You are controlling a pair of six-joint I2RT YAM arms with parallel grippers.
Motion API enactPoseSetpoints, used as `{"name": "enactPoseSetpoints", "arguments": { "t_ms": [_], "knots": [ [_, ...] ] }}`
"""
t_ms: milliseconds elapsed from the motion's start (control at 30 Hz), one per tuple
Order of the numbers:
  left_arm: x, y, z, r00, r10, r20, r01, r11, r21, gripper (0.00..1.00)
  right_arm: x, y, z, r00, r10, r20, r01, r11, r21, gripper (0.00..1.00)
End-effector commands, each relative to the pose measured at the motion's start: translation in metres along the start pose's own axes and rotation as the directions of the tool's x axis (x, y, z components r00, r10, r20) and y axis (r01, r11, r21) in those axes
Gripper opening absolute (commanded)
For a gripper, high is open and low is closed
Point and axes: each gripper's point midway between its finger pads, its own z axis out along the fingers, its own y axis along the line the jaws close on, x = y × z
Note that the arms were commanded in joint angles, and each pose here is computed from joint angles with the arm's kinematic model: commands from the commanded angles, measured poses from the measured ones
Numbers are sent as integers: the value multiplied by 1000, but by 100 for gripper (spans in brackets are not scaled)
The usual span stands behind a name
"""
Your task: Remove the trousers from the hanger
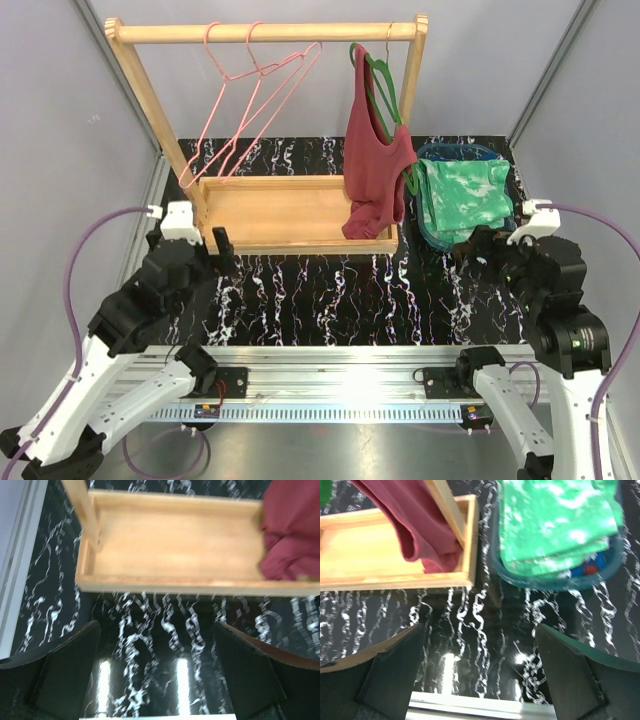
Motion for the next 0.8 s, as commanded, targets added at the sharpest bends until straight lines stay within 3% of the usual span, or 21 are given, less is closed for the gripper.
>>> {"name": "enactPoseSetpoints", "arguments": {
  "t_ms": [0,167,767],
  "knots": [
    [17,22,2,999,35,28,-33,997,-76,99,-1,-14,-19,998,-39,41,36,997,68,100],
    [19,27,-5,993,-37,110,41,999,-36,99,-6,-9,-37,984,-72,162,68,997,25,100],
    [14,47,-9,986,-67,152,84,990,-111,99,-7,-3,-31,988,-57,147,58,998,-5,100]
  ]
}}
